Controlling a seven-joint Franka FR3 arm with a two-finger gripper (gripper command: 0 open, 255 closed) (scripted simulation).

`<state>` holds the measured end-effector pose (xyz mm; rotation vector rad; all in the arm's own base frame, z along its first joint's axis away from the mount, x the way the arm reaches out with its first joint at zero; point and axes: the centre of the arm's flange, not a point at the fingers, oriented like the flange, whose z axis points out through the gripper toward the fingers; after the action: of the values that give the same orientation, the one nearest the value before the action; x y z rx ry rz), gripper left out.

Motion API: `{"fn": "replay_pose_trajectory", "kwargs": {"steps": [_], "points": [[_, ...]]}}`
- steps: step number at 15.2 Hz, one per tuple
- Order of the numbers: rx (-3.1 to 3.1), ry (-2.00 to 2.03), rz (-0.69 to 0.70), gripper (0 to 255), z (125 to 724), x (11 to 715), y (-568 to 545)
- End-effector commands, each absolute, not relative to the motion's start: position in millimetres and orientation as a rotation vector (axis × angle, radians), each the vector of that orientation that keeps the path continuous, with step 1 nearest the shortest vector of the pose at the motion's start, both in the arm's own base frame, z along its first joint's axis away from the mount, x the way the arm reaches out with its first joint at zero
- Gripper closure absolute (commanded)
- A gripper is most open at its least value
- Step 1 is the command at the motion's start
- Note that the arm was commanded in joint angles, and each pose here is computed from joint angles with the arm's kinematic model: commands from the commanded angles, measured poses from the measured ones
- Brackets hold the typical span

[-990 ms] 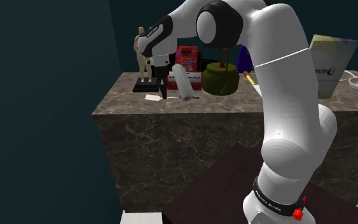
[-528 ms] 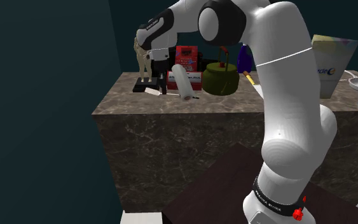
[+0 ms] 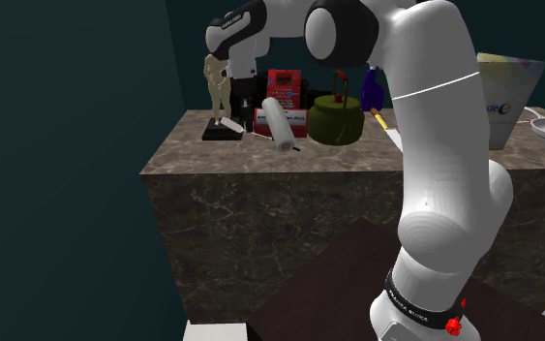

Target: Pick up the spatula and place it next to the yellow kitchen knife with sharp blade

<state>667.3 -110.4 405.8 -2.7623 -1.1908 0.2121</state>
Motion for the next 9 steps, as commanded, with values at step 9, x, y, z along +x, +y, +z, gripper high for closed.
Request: {"fn": "replay_pose_trajectory", "kwargs": {"steps": [9], "points": [[-2.762,-1.191,0.213,255,436,625,-144]]}}
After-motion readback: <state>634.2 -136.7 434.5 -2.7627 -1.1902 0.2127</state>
